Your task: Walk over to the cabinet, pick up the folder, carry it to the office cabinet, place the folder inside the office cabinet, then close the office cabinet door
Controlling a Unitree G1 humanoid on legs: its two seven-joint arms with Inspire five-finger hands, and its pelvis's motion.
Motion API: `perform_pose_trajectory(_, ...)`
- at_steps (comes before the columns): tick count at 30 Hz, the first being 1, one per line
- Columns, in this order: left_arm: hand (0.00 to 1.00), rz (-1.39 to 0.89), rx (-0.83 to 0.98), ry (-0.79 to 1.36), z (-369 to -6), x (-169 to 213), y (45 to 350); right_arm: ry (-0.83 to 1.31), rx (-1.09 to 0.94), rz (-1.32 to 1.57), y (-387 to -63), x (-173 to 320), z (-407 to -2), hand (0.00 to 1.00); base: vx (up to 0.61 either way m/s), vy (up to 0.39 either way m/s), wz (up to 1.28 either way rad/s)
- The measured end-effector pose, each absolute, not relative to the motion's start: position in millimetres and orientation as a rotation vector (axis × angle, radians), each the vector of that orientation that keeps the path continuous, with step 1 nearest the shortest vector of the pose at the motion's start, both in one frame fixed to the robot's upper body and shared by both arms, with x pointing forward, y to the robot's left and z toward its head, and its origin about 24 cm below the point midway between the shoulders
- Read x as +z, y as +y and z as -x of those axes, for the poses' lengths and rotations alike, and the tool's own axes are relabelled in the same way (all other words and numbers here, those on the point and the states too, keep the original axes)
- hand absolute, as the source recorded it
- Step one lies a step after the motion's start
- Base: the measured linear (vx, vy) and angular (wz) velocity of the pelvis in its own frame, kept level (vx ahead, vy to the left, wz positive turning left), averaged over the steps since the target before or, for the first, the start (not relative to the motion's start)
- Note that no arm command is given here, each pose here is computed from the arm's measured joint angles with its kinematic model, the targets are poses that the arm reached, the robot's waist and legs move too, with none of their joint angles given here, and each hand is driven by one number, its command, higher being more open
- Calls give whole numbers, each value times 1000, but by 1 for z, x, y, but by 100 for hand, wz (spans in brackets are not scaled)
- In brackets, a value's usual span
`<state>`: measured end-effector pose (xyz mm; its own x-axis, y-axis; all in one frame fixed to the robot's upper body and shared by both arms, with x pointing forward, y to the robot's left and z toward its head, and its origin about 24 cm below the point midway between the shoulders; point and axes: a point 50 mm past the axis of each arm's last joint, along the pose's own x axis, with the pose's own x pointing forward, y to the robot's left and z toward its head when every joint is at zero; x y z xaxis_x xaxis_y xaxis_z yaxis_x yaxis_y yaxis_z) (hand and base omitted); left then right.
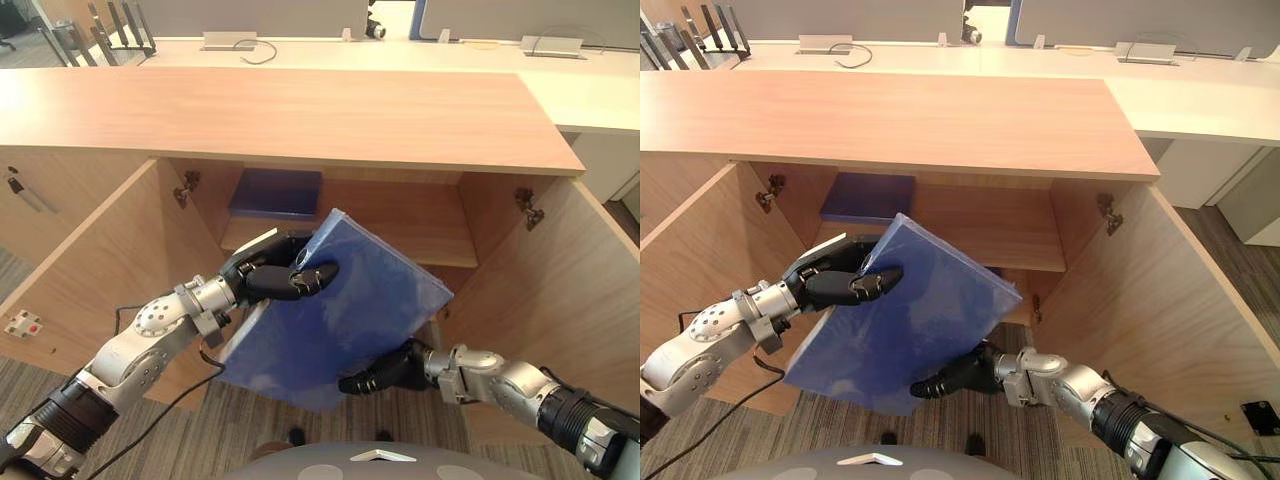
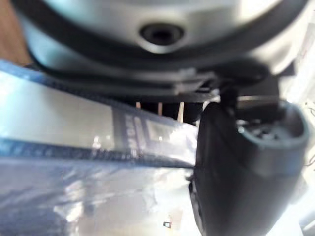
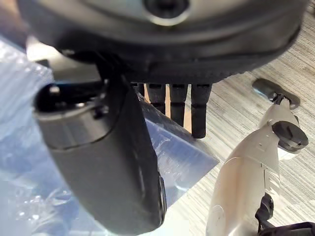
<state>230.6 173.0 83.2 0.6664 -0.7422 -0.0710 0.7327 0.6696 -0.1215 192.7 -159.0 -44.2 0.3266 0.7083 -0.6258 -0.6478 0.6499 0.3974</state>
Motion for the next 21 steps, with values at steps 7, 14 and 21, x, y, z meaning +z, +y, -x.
perform_pose_trajectory(7,0,145,-802,161,-222,64,174,884,787,-210,-159,-60,-168,0,-25,-4,3)
perform_pose_trajectory(14,0,272,-692,153,-220,38,173,840,564,-330,-183,-67,-151,0,0,0,0)
perform_pose_trajectory(21,100,360,-585,203,-213,14,178,810,446,-398,-190,-81,-140,0,0,0,0)
